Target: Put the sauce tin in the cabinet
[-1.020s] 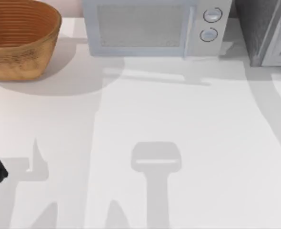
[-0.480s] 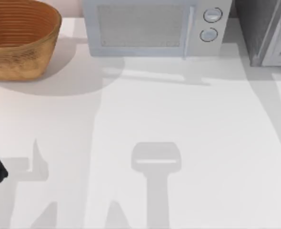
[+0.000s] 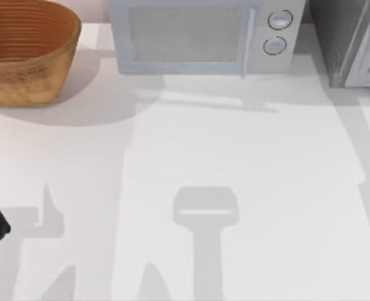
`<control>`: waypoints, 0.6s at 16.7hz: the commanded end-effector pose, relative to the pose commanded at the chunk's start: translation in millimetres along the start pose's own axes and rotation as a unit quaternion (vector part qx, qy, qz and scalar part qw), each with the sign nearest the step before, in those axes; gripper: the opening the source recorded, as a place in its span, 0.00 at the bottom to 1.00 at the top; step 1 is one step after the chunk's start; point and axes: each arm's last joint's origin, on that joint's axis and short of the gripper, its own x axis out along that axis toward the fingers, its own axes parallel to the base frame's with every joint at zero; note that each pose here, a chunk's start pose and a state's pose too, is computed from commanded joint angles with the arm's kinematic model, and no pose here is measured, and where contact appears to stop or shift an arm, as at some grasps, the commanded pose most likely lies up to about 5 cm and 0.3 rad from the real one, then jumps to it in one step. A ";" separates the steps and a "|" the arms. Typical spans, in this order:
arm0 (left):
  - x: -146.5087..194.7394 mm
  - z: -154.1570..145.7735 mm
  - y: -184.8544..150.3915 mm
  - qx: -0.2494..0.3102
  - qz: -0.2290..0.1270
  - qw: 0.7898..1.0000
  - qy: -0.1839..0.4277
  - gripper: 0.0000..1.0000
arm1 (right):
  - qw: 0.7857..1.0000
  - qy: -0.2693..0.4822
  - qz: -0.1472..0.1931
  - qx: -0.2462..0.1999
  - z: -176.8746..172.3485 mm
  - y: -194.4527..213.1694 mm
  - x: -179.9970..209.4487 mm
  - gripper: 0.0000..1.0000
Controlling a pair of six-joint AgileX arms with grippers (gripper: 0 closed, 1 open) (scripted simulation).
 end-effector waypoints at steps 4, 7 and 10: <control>0.0 0.0 0.0 0.000 0.000 1.000 0.000 1.00 | 1.000 -0.006 0.000 0.001 -1.3 -2.3 9.5 0.00; 0.0 0.0 0.0 0.000 0.000 1.000 0.000 1.00 | 1.000 -0.006 0.000 0.001 -1.3 -2.3 9.5 0.08; 0.0 0.0 0.0 0.000 0.000 1.000 0.000 1.00 | 1.000 -0.006 0.000 0.001 -1.3 -2.3 9.5 0.30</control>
